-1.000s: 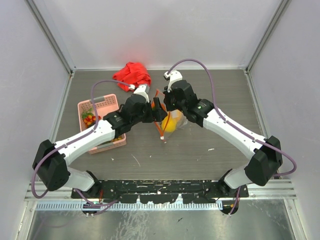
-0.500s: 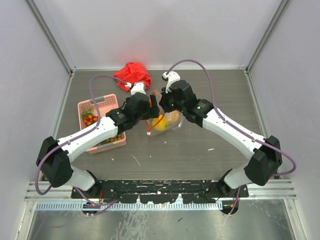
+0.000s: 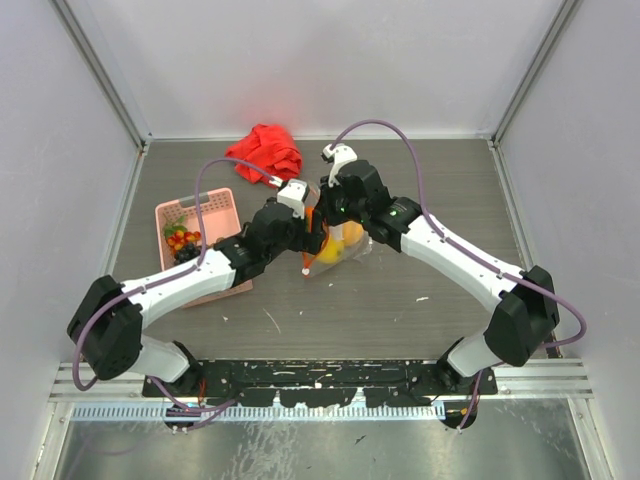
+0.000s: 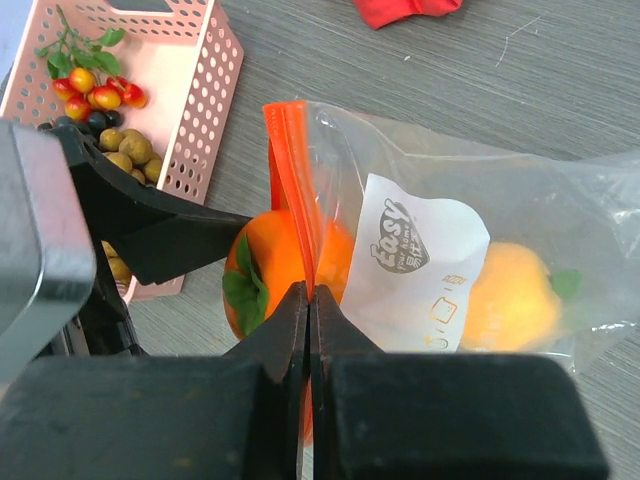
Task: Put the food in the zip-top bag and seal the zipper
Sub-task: Place the fake fruit in the zipper food storage bag.
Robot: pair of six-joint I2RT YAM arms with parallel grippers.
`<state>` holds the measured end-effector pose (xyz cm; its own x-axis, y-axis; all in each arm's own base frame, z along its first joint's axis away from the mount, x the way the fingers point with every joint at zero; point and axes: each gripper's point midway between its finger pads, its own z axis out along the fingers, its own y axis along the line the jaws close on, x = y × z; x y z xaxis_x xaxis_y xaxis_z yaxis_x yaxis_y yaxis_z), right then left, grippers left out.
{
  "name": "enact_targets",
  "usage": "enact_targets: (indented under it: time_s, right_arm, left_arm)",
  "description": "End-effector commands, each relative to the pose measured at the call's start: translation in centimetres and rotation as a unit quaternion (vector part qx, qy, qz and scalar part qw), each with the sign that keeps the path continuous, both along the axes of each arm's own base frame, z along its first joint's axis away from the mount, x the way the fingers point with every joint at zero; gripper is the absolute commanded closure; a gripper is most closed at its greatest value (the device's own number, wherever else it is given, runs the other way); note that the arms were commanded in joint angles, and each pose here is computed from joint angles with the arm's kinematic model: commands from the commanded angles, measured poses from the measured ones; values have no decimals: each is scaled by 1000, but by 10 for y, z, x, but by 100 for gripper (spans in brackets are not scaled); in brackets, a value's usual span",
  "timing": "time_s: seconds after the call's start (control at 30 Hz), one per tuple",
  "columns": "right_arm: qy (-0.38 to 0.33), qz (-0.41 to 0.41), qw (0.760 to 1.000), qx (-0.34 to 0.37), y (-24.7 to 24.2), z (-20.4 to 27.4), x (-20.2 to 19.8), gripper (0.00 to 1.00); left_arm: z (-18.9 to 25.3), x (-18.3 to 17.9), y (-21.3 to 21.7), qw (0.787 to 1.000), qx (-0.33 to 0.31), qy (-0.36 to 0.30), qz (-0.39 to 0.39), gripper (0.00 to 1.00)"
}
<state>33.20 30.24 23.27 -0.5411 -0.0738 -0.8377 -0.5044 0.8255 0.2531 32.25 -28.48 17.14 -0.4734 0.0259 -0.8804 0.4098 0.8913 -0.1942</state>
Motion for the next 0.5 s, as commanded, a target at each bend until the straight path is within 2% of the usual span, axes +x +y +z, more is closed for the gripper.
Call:
enact_targets:
  time_s: [0.0,0.17,0.47]
  right_arm:
    - [-37,9,998,50,14,39,5,100]
    - [-35,18,998,55,17,39,4,100]
    - [-33,20,998,55,18,39,2,100]
  left_arm:
    - [55,7,-16,992,-36,-108,-48,35]
    - [47,15,-10,992,-10,-118,-30,29]
    - [63,7,-33,973,-39,-200,-113,23]
